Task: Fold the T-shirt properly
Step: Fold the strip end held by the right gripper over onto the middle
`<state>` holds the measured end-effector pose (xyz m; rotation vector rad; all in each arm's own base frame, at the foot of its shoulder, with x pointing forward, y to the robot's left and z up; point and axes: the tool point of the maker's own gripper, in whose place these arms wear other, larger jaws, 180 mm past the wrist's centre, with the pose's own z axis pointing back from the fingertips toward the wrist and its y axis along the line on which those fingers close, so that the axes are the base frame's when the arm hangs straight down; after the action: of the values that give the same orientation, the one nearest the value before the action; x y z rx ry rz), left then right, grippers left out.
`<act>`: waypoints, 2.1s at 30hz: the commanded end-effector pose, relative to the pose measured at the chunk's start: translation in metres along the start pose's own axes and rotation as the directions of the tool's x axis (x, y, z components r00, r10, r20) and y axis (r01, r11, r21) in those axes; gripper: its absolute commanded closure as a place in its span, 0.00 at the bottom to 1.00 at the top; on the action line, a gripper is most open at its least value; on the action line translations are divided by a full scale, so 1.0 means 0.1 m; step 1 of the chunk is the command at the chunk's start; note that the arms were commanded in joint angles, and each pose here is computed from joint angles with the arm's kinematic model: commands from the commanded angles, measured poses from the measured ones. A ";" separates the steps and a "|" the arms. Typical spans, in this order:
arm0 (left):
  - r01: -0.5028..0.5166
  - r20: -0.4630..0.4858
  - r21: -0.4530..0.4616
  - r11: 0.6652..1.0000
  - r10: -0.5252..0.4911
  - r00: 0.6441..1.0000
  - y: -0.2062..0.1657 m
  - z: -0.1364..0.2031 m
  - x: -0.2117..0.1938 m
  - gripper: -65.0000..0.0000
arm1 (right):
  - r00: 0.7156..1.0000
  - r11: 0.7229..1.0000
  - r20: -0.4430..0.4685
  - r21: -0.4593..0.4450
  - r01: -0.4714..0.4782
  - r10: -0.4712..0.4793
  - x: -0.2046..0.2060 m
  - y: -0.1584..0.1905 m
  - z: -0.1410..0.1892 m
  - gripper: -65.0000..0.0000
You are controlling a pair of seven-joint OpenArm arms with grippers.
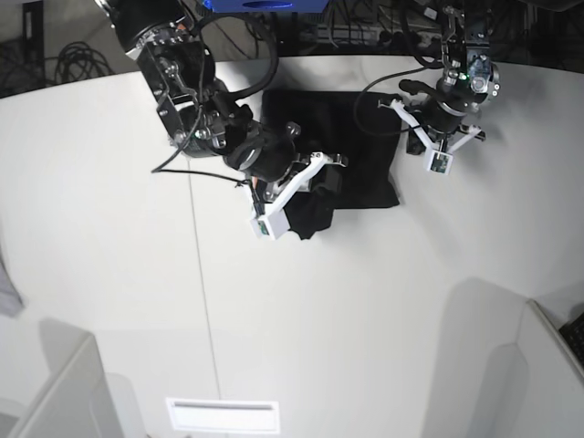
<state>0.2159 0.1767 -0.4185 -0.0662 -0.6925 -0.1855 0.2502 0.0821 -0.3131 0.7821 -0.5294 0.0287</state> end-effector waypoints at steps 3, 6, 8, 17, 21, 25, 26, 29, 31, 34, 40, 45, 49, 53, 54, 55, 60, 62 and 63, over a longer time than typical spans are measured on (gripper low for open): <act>0.003 0.023 0.002 1.000 -0.003 1.000 0.02 0.05 0.03 1.00 | 0.998 0.998 0.014 0.028 -0.056 0.056 0.01 0.08 -0.08 1.00; 0.001 0.019 0.003 1.000 -0.001 1.000 0.02 0.05 0.02 1.00 | 0.985 0.988 0.074 -0.015 -0.156 0.157 0.06 0.09 -0.03 1.00; -0.001 0.010 0.003 1.000 0.001 1.000 0.02 0.06 -0.02 1.00 | 0.978 0.984 0.106 -0.029 -0.176 0.178 0.14 0.10 0.04 1.00; -0.049 -0.014 0.097 0.994 0.051 0.999 0.38 0.23 -0.21 1.00 | 0.979 0.981 0.057 0.000 -0.195 0.195 -0.06 0.20 -0.03 1.00; -0.078 -0.022 0.179 0.981 0.083 0.996 0.69 0.38 -0.32 1.00 | 0.978 0.979 0.055 0.003 -0.203 0.203 -0.05 0.22 -0.03 1.00; -0.072 -0.017 0.205 0.976 0.077 0.997 0.86 0.47 -0.33 1.00 | 0.981 0.982 0.039 -0.001 -0.190 0.190 -0.08 0.20 -0.10 1.00; -0.065 -0.018 0.205 0.977 0.070 0.997 0.89 0.50 -0.33 1.00 | 0.982 0.983 0.032 -0.002 -0.184 0.184 -0.09 0.20 -0.14 1.00; -0.055 -0.025 0.223 0.973 0.062 0.998 1.04 0.61 -0.39 1.00 | 0.984 0.984 0.014 -0.012 -0.176 0.176 -0.10 0.15 -0.22 1.00; -0.041 -0.030 0.224 0.974 0.049 0.998 1.11 0.69 -0.43 1.00 | 0.985 0.985 0.005 -0.019 -0.173 0.173 -0.11 0.12 -0.24 1.00; -0.019 -0.044 0.230 0.973 0.030 0.999 1.21 0.81 -0.50 1.00 | 0.987 0.987 -0.001 -0.015 -0.159 0.159 -0.12 0.14 -0.29 1.00; -0.017 -0.045 0.291 0.956 0.032 0.998 1.51 1.06 -0.57 1.00 | 0.988 0.988 -0.026 -0.023 -0.154 0.153 -0.16 0.11 -0.34 1.00; -0.031 -0.035 0.345 0.938 0.046 0.998 1.69 1.21 -0.58 1.00 | 0.986 0.989 -0.074 -0.006 -0.151 0.150 -0.24 0.17 -0.33 1.00; -0.033 -0.034 0.349 0.936 0.048 0.998 1.71 1.21 -0.58 1.00 | 0.984 0.989 -0.095 0.004 -0.150 0.149 -0.27 0.21 -0.32 1.00; -0.034 -0.034 0.343 0.939 0.049 0.998 1.68 1.20 -0.59 1.00 | 0.984 0.989 -0.106 0.001 -0.147 0.146 -0.30 0.20 -0.33 1.00; -0.034 -0.033 0.342 0.939 0.048 0.998 1.68 1.19 -0.58 1.00 | 0.984 0.989 -0.106 0.000 -0.145 0.144 -0.30 0.20 -0.34 1.00; -0.034 -0.033 0.342 0.939 0.048 0.998 1.68 1.19 -0.58 1.00 | 0.984 0.990 -0.109 0.002 -0.141 0.140 -0.31 0.21 -0.35 1.00; -0.034 -0.033 0.342 0.939 0.048 0.998 1.68 1.19 -0.58 1.00 | 0.982 0.991 -0.138 -0.020 -0.130 0.126 -0.34 0.13 -0.45 1.00; -0.036 -0.032 0.347 0.937 0.050 0.998 1.70 1.20 -0.58 1.00 | 0.981 0.991 -0.152 -0.033 -0.127 0.120 -0.37 0.08 -0.48 1.00; -0.037 -0.032 0.348 0.937 0.051 0.998 1.70 1.21 -0.58 1.00 | 0.981 0.991 -0.154 -0.034 -0.126 0.119 -0.38 0.07 -0.49 1.00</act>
<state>0.1252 0.3623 -0.3720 0.2439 -0.6494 -0.0035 0.2304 0.1203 -0.3674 0.6668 -0.3935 0.1805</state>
